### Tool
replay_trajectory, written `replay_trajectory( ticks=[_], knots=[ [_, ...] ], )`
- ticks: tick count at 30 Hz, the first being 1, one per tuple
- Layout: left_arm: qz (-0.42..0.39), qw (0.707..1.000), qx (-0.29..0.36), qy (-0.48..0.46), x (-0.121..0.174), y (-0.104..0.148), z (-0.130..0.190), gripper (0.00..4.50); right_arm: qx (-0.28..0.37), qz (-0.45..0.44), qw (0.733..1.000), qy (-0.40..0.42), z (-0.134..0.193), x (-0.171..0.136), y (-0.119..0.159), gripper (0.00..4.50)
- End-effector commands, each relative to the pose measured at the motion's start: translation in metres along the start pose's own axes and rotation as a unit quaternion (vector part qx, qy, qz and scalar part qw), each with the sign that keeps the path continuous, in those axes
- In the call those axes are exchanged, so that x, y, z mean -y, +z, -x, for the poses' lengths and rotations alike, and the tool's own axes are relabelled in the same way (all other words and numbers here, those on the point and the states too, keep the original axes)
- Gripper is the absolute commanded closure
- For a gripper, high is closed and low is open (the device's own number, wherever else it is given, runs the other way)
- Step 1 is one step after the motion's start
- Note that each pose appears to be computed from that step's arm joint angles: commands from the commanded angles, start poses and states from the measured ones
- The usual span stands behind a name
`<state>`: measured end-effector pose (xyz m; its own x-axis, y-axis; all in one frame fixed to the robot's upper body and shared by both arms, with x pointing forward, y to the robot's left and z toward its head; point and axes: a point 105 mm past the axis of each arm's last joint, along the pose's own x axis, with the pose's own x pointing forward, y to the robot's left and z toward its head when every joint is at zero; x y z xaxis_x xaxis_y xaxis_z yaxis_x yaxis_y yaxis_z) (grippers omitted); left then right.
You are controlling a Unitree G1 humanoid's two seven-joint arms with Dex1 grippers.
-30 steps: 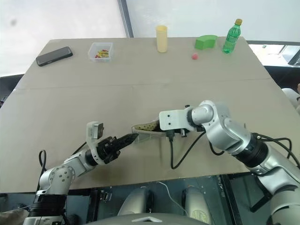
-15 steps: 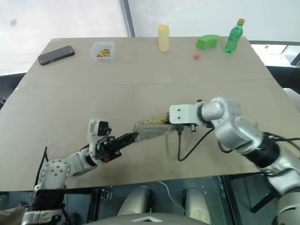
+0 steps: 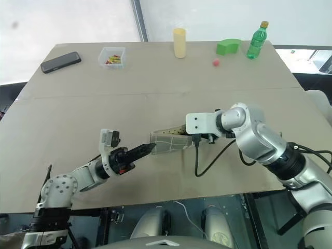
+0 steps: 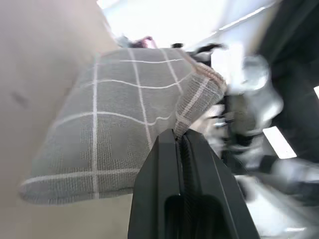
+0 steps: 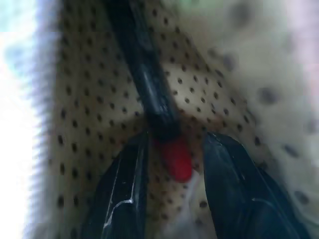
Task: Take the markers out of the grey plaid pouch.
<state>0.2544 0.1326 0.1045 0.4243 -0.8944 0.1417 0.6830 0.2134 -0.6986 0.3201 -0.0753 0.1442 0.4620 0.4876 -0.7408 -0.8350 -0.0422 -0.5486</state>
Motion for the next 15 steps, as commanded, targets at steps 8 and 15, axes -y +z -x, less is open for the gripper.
replay_trajectory(
  ticks=[8, 15],
  knots=[
    [-0.256, 0.965, 0.063, 0.014, -0.012, 0.023, -0.001, 4.50, 0.043, -0.012, 0.999, 0.002, -0.017, 0.007, 0.011, 2.80],
    [-0.353, 0.933, 0.071, 0.006, -0.015, 0.032, -0.001, 4.50, 0.024, -0.021, 0.998, 0.046, -0.005, -0.005, -0.002, 2.80]
  ],
)
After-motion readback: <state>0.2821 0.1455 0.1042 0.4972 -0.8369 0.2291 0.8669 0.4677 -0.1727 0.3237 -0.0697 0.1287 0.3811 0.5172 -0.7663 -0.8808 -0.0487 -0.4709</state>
